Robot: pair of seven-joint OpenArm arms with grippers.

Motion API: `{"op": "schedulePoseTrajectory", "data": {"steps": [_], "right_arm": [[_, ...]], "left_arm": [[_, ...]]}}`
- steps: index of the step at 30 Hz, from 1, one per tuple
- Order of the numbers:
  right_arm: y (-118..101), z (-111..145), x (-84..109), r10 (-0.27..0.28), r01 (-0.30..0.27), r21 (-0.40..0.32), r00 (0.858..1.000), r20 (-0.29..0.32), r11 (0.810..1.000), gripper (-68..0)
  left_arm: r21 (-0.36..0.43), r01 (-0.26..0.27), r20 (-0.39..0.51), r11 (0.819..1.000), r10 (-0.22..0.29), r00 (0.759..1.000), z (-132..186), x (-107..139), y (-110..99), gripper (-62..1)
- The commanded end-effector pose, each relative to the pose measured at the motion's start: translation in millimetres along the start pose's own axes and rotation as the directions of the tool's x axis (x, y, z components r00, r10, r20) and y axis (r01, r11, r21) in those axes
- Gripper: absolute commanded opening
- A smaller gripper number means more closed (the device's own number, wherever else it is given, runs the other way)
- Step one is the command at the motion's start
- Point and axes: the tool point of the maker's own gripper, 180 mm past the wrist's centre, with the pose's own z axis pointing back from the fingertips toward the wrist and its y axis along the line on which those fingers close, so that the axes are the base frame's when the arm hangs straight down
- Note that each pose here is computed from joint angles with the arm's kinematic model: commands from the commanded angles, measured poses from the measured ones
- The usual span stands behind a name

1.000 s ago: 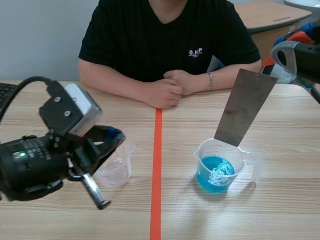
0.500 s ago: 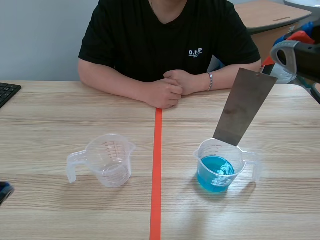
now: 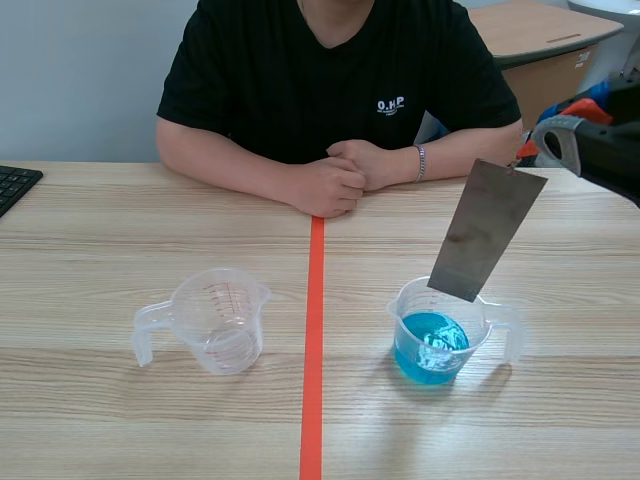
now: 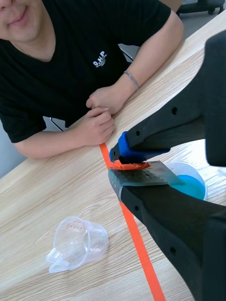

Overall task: Do the redox reaction experiment.
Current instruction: 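Point at the plate with the left hand, then lower the plate into the blue solution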

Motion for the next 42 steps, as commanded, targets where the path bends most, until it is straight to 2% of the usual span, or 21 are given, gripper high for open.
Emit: {"op": "schedulePoseTrajectory", "data": {"steps": [1,8,21,31,42], "right_arm": [[-2.5,-2.5,5.6,0.017,-0.017,0.005,0.999,0.029,1.0,-66.0],[0.6,-11.6,-9.4,0.003,-0.003,0.025,1.0,0.014,1.0,-66.0],[5.1,-27.6,-37.2,-0.034,0.034,0.059,0.999,0.005,0.998,-66.0],[14.6,-41.0,-67.8,-0.02,0.021,0.108,1.0,-0.016,0.994,-66.0],[24.6,-45.1,-83.9,0.004,-0.001,0.148,1.0,-0.016,0.989,-66.0]], "left_arm": [[-0.001,-0.019,0.006,1.0,0.019,1.0,2.3,0.9,-4.2,-56.0],[0.009,-0.066,-0.013,0.998,0.066,0.998,6.2,-5.6,-11.2,-56.0],[-0.001,-0.069,-0.013,0.998,0.069,0.998,6.0,-5.4,-15.0,-56.0],[-0.001,-0.069,-0.013,0.998,0.069,0.998,6.0,-5.5,-14.9,-56.0],[-0.001,-0.069,-0.014,0.998,0.069,0.998,6.0,-5.9,-14.9,-56.0]]}}
